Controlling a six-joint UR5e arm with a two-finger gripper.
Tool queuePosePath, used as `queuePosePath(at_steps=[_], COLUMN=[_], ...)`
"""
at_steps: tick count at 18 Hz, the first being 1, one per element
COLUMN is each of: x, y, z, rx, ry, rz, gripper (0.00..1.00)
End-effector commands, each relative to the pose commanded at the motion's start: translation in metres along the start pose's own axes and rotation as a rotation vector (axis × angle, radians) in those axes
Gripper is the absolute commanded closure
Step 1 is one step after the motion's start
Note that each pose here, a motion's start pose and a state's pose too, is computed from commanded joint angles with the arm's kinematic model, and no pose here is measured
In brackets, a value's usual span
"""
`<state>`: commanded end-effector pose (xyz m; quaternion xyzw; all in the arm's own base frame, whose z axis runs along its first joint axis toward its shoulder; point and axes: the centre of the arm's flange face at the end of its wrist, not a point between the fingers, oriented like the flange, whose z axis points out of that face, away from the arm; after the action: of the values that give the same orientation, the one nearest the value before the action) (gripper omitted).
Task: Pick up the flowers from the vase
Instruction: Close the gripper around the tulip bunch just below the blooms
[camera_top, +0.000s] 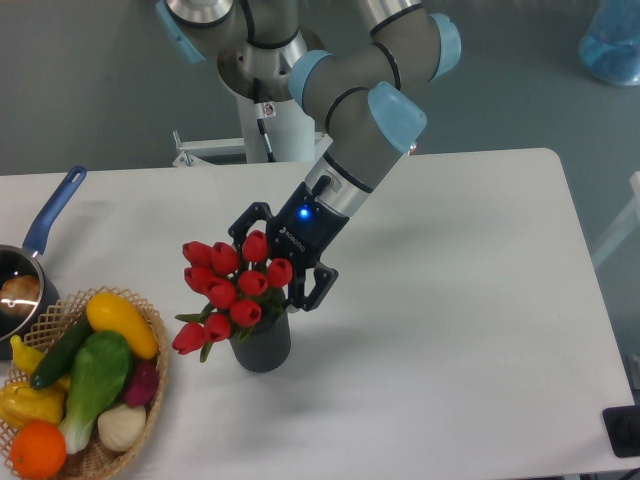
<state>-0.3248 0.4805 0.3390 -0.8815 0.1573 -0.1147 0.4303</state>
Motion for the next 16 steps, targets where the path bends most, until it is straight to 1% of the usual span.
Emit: queuePosePath(at_steps=[4,5,6,11,12,13,14,16], x=[0.0000,-0.0003,-0.0004,-0.0013,-0.0015,-0.0012,-0.0011,-0.0012], y=[0.0000,-0.0006,-0.0005,-0.0011,-0.0013,-0.0007,-0.0005,-0.0007], z=[0.0000,-0.0004,-0.0004,-0.0006,-0.0017,-0.0014,-0.0013,-0.0014], rx=[0.000,0.000,-0.001,-0.001,0.000,-0.001,-0.001,-0.001], ry=[0.000,-0.001,-0.001,-0.002,-0.004,-0.004,-0.003,-0.004], rz=[0.000,-0.002,-0.002,-0.002,-0.002,-0.003,-0.004,-0.003], gripper=[0.11,0.19,0.21,0.22,0.24,0.30,0.31,0.39])
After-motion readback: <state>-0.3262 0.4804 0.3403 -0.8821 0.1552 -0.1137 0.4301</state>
